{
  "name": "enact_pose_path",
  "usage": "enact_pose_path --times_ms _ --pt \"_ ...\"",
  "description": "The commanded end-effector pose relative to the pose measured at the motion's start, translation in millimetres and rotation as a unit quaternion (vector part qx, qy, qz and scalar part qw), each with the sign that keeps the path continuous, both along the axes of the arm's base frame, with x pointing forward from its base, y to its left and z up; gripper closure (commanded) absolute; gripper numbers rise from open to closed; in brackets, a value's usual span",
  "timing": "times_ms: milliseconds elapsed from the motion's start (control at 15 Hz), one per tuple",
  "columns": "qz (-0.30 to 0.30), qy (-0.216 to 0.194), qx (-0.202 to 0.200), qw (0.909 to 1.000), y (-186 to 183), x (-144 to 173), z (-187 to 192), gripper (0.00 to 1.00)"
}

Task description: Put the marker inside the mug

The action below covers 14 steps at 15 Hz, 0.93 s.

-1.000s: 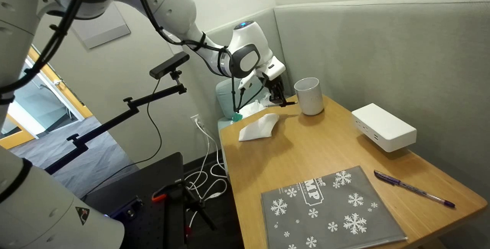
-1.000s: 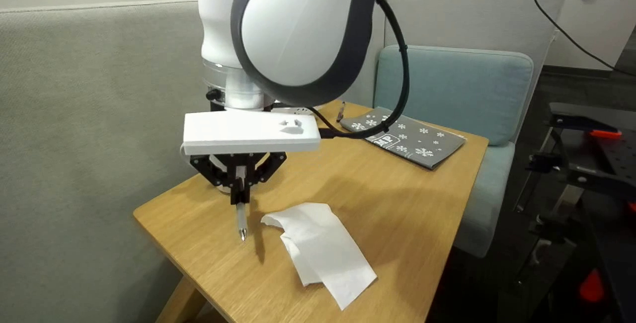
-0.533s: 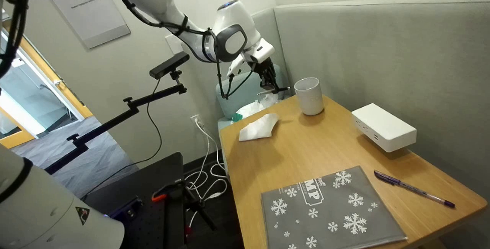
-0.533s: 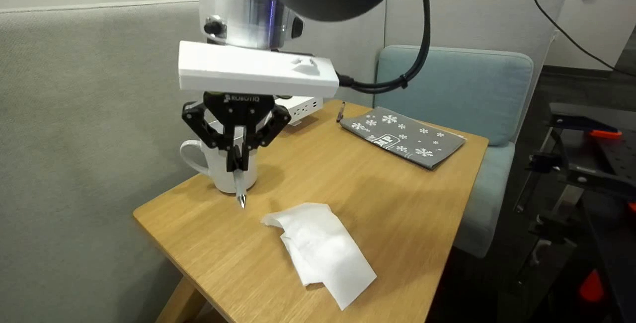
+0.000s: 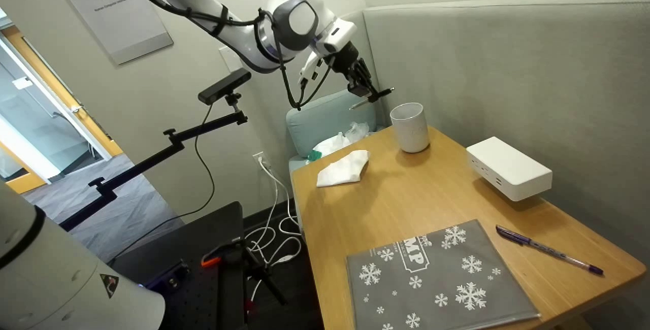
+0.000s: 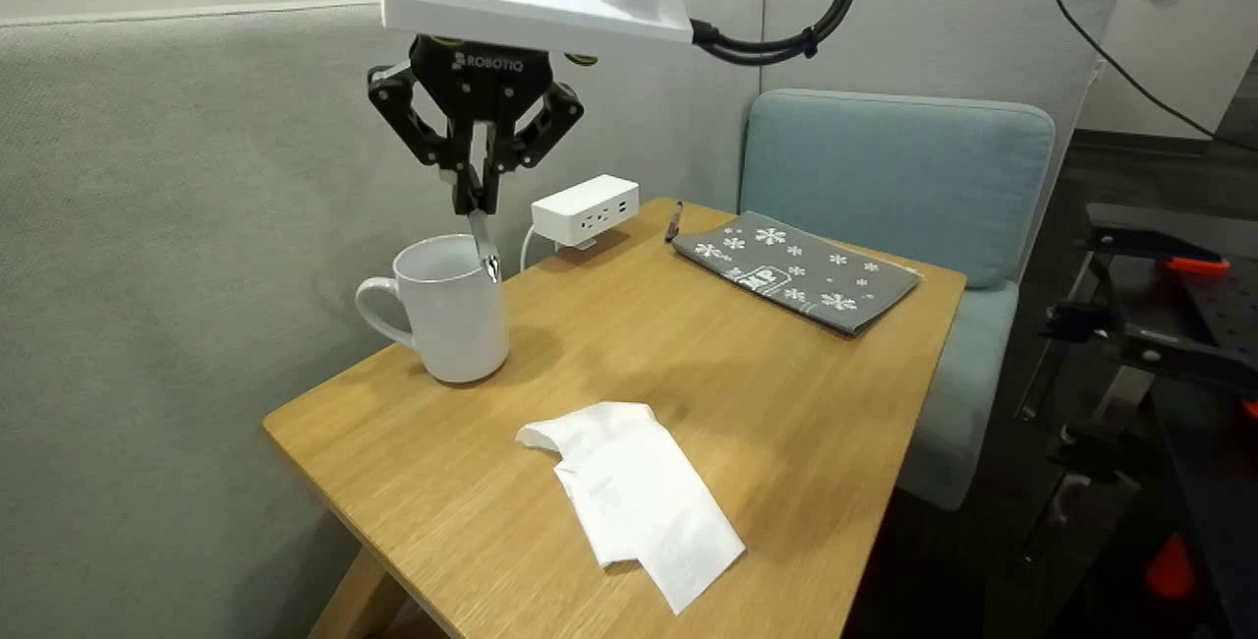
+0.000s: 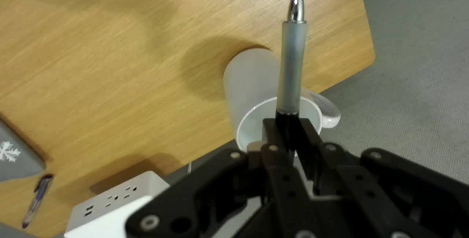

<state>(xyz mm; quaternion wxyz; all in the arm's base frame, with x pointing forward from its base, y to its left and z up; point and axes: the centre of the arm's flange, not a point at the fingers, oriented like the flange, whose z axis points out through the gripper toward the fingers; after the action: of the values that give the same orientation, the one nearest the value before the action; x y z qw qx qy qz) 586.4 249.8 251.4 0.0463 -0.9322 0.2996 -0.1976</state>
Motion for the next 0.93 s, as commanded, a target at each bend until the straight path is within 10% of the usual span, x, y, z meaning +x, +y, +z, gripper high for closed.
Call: enact_pose_path --times_ms 0,867 --pt "-0.001 -0.02 -0.047 0.9987 0 -11 12 0.96" --pt "0.029 -0.141 -0.178 0.9734 -1 -3 -7 0.96"
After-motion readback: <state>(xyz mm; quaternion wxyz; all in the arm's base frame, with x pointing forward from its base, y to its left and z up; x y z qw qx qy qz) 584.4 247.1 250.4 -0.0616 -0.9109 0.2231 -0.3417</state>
